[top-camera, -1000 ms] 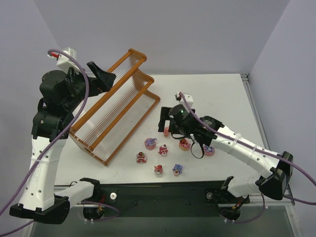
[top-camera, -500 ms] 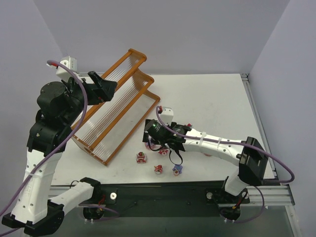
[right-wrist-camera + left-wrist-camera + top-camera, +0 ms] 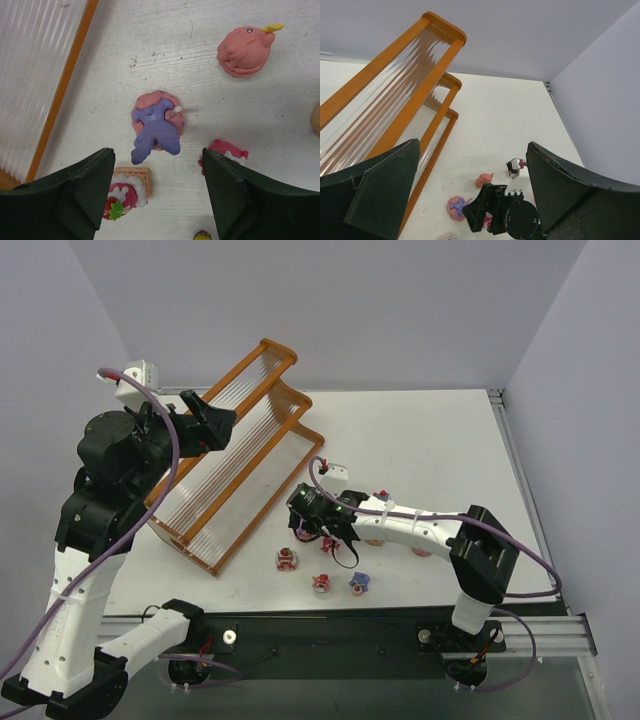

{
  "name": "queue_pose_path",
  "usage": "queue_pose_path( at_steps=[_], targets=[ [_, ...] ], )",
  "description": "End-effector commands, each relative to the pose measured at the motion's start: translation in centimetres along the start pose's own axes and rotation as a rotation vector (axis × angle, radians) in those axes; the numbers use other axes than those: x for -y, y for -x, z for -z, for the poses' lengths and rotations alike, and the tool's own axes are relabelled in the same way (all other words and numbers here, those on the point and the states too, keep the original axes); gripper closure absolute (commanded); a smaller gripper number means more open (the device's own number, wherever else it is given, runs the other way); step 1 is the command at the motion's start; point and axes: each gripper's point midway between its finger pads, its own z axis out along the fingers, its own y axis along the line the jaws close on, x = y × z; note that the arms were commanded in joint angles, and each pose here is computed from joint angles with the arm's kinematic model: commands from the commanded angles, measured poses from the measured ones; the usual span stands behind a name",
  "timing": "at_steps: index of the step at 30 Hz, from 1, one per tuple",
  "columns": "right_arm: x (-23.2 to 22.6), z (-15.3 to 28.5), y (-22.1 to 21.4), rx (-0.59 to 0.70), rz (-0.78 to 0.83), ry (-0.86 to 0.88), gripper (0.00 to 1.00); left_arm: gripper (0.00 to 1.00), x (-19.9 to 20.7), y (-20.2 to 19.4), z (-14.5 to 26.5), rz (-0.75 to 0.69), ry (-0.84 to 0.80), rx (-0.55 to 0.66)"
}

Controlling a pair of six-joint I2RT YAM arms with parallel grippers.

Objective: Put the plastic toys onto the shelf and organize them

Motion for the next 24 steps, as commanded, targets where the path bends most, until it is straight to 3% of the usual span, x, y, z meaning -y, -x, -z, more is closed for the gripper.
queue_pose_path(
  at_steps=[1, 18, 24],
  targets=[
    [-0.7, -0.5, 1.5, 0.02, -0.048, -0.013, 0.32, 0.03, -0.2, 0.1, 0.1, -0.024, 0.013, 0.012],
    [-1.1, -1.0, 0.2, -0.028, -0.046, -0.022, 0.52, 0.03, -0.3, 0.0, 0.2, -0.073, 0.037, 0.01],
    [-0.9, -1.1, 0.1, -0.029, -0.046, -0.031, 0.74, 0.03, -0.3, -0.1, 0.1, -0.071, 0.037, 0.006]
  ],
)
